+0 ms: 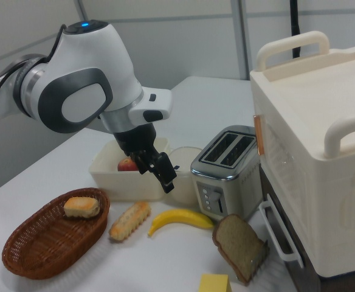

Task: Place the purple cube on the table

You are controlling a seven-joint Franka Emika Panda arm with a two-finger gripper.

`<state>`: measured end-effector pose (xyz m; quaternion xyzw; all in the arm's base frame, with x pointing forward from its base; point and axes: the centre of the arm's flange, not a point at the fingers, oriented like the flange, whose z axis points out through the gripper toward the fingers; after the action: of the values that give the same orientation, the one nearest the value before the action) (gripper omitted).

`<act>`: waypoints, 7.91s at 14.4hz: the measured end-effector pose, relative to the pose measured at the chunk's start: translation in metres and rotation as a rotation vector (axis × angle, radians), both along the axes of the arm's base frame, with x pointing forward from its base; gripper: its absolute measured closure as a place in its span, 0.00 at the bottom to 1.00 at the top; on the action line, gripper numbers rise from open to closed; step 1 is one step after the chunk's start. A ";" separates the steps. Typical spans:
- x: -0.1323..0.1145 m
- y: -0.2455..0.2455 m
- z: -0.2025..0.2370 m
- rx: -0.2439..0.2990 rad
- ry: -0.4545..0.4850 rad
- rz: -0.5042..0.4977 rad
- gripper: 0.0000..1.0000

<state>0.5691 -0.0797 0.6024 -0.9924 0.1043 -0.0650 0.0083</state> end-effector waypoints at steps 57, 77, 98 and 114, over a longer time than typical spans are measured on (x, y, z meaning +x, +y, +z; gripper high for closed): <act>-0.049 -0.266 -0.259 -0.112 0.178 -0.348 0.29; 0.025 -0.045 -0.181 -0.113 0.081 -0.135 0.41; 0.030 0.069 -0.185 -0.105 0.159 -0.040 0.00; -0.007 -0.046 -0.008 -0.075 0.041 0.011 0.00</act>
<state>0.5622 -0.1258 0.5946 -0.9937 0.0966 -0.0487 -0.0306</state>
